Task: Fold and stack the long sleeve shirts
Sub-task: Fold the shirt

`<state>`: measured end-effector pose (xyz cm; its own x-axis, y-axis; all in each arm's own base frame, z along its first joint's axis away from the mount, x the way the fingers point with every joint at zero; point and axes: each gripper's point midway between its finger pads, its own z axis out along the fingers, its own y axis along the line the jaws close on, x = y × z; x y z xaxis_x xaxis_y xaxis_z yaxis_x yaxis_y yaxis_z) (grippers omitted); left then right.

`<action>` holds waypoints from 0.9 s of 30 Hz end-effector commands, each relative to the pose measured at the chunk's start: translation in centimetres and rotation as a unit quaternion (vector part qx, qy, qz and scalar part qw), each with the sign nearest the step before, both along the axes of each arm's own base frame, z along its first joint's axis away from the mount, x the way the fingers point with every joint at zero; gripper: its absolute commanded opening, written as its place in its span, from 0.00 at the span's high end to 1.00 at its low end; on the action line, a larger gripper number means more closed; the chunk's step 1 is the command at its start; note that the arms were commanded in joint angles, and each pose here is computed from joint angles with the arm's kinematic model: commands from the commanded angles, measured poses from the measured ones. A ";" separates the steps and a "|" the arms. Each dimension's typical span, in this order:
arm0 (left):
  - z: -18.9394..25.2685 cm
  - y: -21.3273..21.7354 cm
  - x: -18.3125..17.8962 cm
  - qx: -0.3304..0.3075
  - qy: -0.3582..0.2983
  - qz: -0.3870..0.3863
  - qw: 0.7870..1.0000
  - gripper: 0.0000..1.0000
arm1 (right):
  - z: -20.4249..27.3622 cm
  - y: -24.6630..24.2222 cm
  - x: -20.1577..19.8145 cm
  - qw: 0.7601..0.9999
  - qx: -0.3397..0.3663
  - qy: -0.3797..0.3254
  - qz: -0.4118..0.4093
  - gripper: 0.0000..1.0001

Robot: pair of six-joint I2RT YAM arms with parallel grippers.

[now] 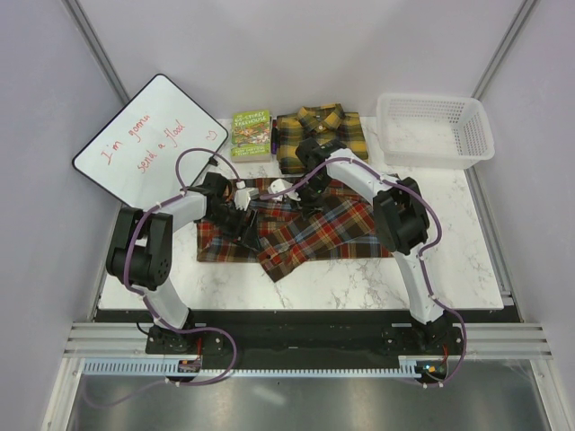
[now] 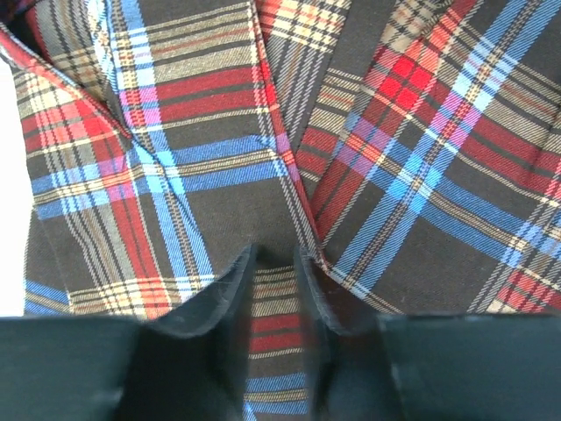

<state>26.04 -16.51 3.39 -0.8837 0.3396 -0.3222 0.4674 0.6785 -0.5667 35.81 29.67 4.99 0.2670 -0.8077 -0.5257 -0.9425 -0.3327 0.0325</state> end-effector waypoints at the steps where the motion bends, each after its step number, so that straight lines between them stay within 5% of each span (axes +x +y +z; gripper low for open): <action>1: -0.3 -0.2 0.2 -0.002 0.001 0.006 1.000 0.30 | 0.6 0.8 0.0 1.000 0.016 0.004 0.016 0.58; 3: -0.2 -0.2 0.2 -0.003 0.000 0.006 1.000 0.30 | 0.7 1.0 0.2 1.000 0.018 0.005 0.013 0.49; 13: 0.0 -0.3 0.2 -0.005 -0.002 0.006 1.000 0.29 | 0.5 1.8 1.0 1.000 0.025 0.006 0.009 0.50; 27: -0.3 -0.3 0.2 -0.004 0.001 0.006 1.000 0.29 | -0.2 1.1 0.2 0.999 0.003 0.012 0.036 0.76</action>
<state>26.07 -16.53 3.22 -0.8837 0.3389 -0.3230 0.4674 0.6781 -0.5672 36.45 30.27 4.31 0.2742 -0.8073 -0.5226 -0.9347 -0.3515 0.0525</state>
